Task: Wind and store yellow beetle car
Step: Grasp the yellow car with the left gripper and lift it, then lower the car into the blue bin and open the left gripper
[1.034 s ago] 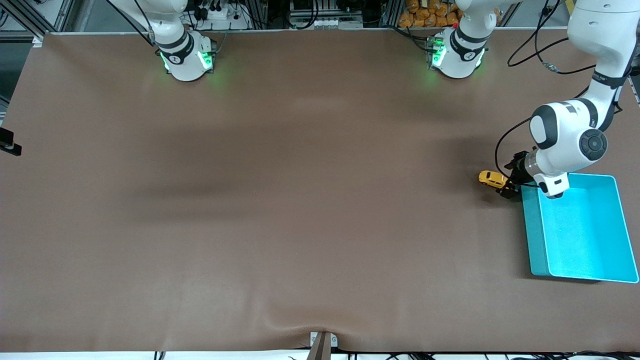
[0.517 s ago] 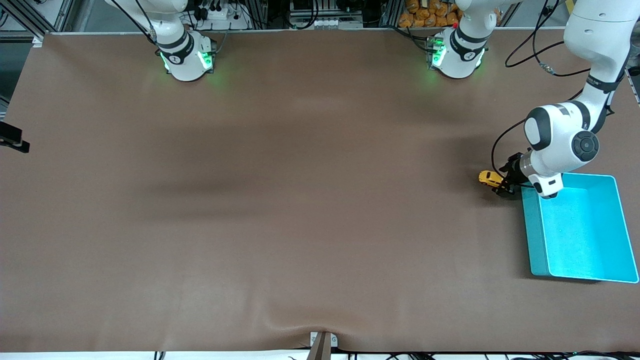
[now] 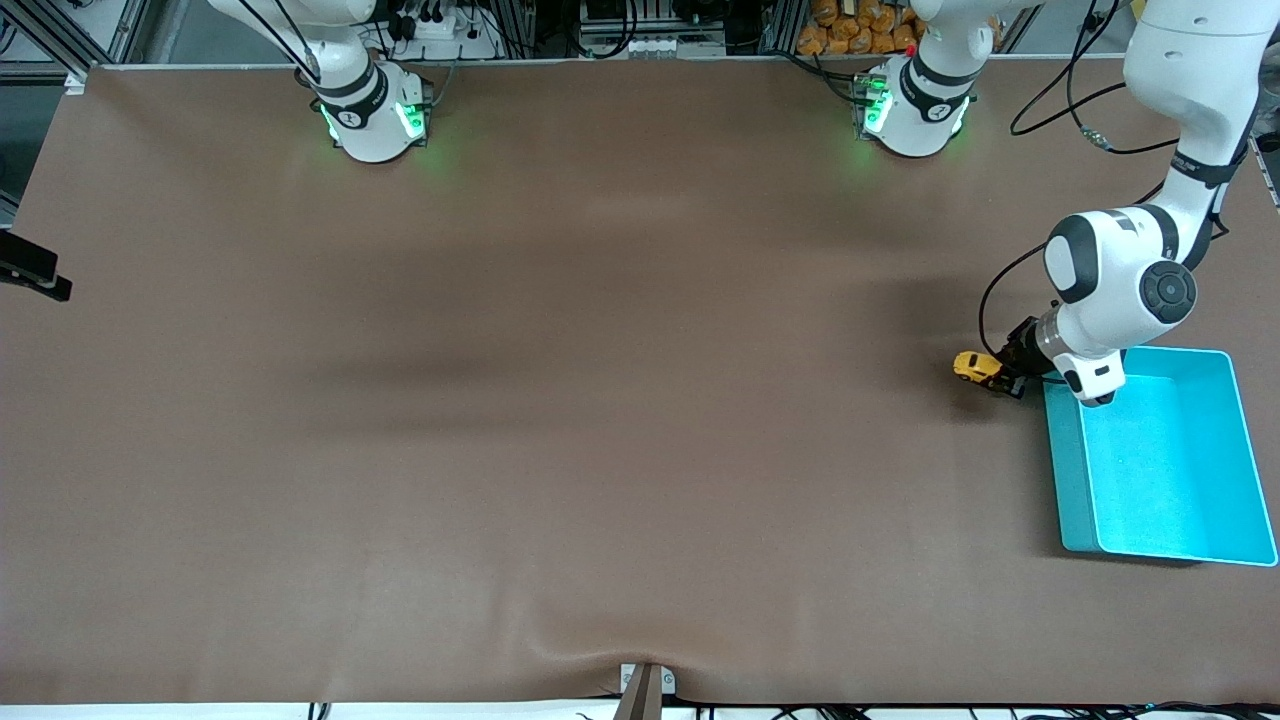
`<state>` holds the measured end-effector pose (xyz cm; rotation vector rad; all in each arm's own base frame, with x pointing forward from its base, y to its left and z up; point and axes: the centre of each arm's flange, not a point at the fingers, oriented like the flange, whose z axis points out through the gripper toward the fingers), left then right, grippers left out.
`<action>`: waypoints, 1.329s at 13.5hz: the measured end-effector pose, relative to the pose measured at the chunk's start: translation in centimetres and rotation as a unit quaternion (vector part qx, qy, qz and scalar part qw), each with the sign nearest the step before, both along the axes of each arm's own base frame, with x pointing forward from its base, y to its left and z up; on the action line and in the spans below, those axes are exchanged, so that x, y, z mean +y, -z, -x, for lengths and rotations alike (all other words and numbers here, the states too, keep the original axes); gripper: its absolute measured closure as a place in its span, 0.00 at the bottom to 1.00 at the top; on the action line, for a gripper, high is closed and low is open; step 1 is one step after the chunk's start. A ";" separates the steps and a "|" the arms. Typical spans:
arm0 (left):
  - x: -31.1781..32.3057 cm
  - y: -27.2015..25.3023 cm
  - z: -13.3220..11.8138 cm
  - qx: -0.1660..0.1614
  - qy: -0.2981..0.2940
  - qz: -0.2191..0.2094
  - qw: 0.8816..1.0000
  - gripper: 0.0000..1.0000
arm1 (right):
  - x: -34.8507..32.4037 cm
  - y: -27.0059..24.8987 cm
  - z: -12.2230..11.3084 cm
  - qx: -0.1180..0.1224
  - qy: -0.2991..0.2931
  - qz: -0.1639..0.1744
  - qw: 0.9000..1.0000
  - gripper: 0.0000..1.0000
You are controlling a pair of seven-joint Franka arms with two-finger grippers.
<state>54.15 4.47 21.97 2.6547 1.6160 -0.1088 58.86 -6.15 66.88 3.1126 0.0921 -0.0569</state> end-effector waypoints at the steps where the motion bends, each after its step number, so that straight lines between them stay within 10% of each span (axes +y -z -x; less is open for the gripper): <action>1: -0.6 -1.4 -0.6 0.003 0.007 0.001 1.000 0.55 | 0.0 -0.1 0.4 0.005 0.001 -0.001 1.000 0.00; 8: -0.6 -13.0 -5.6 -0.010 0.050 -0.001 0.999 0.55 | -0.4 5.3 1.5 0.025 0.006 -0.011 1.000 0.00; 18: 8.3 -13.9 -9.2 -0.035 0.250 -0.044 0.967 0.55 | -1.1 6.4 4.4 0.023 0.016 -0.014 1.000 0.00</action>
